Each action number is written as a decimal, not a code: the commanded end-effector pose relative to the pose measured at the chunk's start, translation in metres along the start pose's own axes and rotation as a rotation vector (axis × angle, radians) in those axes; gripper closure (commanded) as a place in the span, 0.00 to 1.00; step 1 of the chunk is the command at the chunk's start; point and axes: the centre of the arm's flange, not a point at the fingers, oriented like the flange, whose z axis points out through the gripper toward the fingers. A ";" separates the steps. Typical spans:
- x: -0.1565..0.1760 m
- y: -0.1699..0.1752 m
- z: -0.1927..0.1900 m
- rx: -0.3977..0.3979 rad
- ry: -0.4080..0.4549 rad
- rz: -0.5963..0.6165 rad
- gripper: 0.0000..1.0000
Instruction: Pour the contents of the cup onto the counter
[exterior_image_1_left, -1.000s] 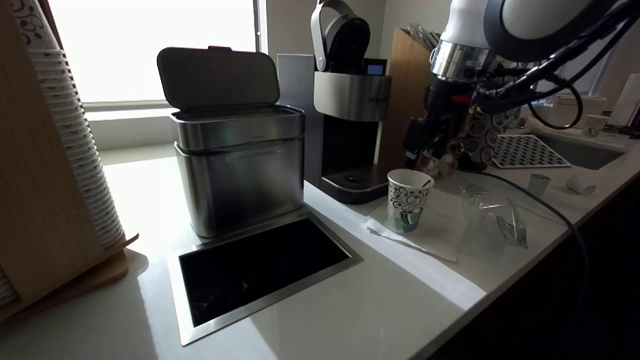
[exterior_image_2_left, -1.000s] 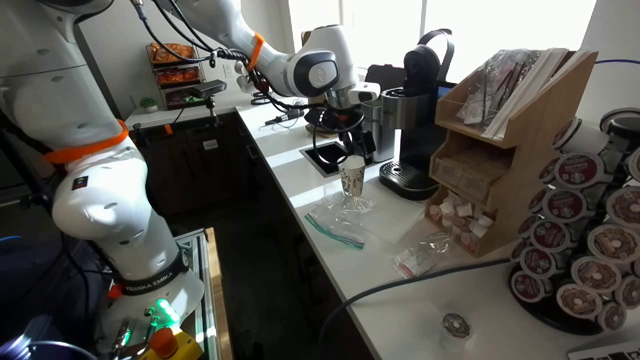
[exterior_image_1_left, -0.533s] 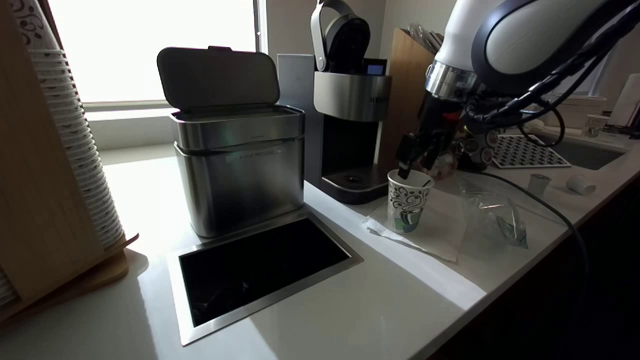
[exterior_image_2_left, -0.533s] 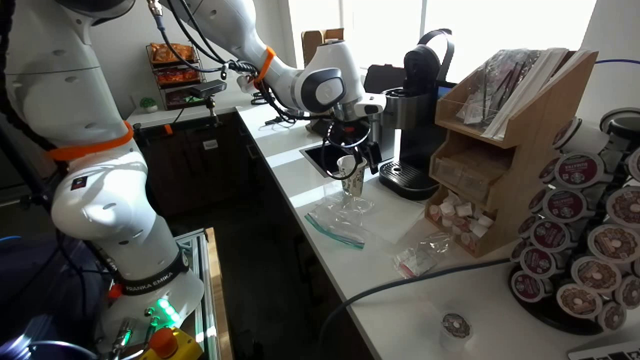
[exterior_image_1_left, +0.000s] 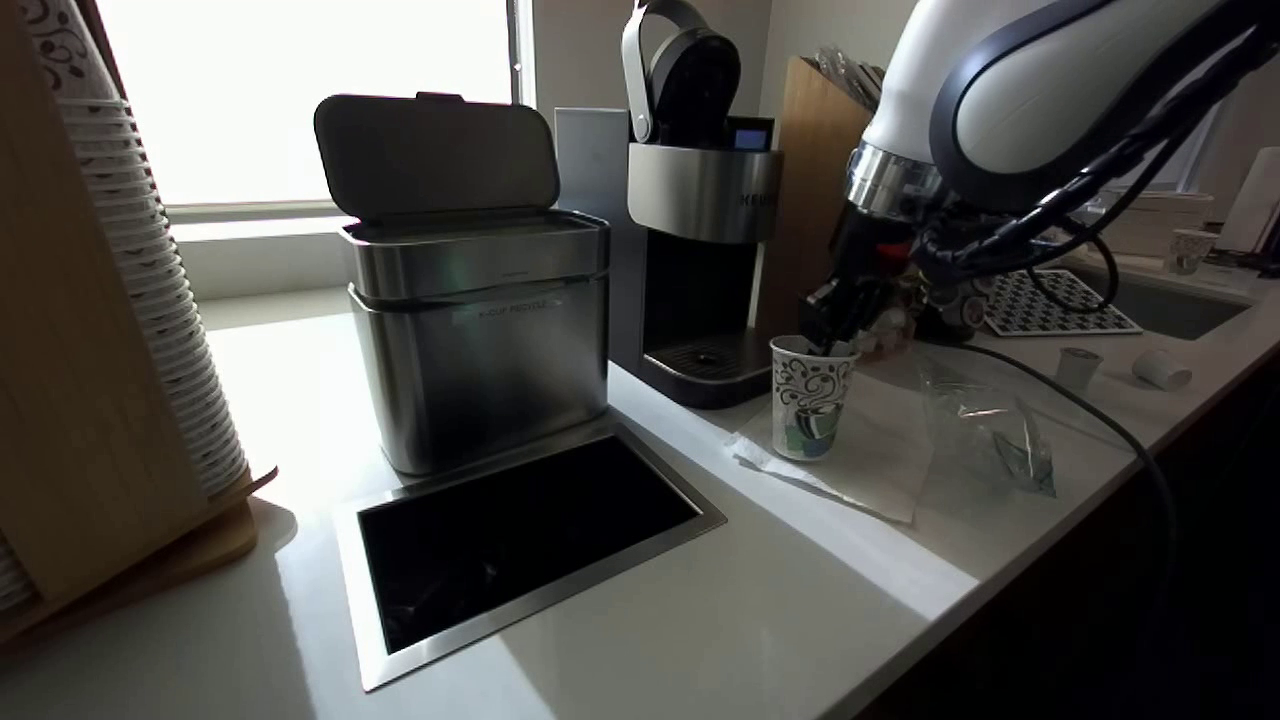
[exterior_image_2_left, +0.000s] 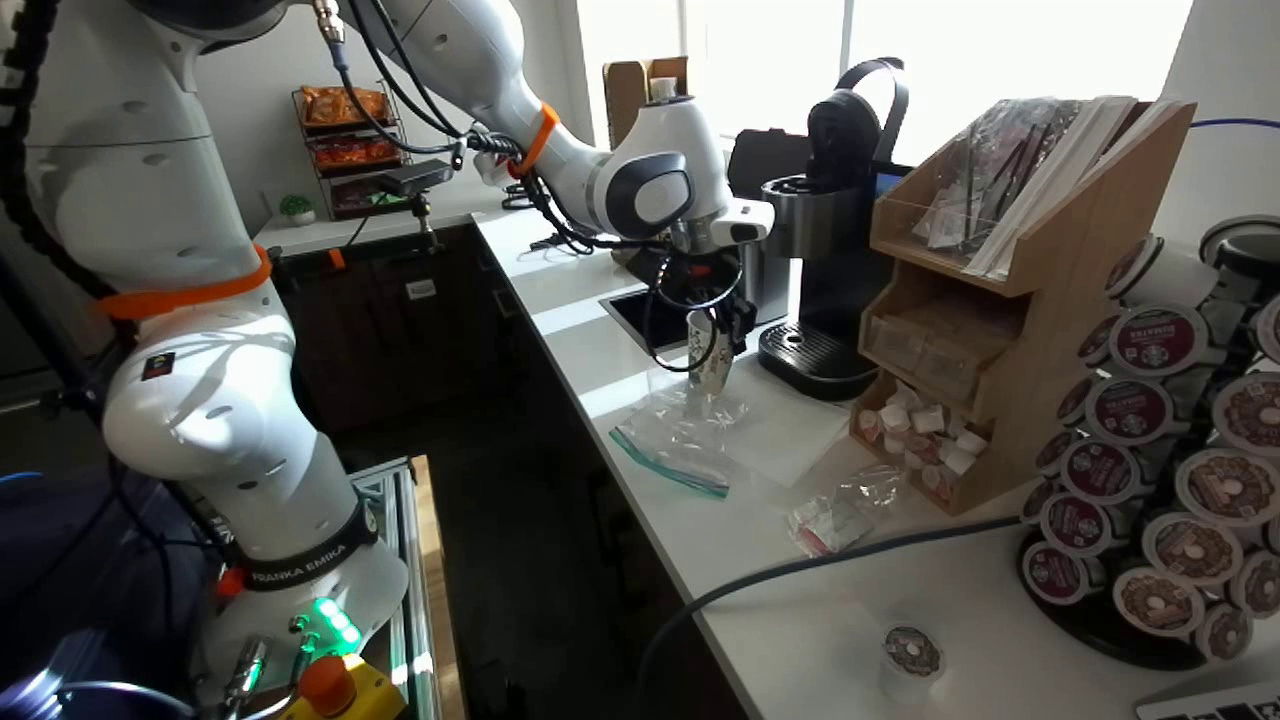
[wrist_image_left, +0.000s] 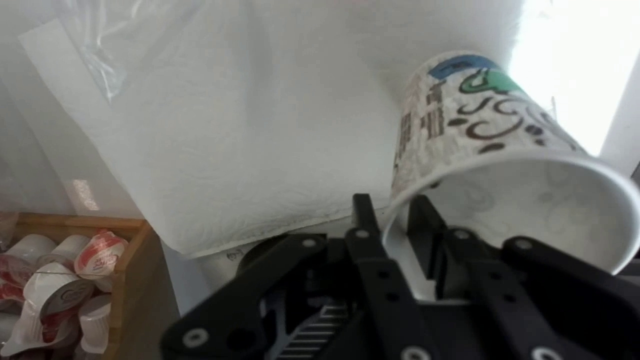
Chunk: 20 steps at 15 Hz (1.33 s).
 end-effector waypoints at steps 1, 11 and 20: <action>-0.002 -0.005 -0.002 0.026 0.019 0.026 1.00; 0.014 -0.062 -0.057 0.015 0.075 -0.189 0.99; 0.002 -0.135 -0.087 -0.264 -0.098 -0.538 0.99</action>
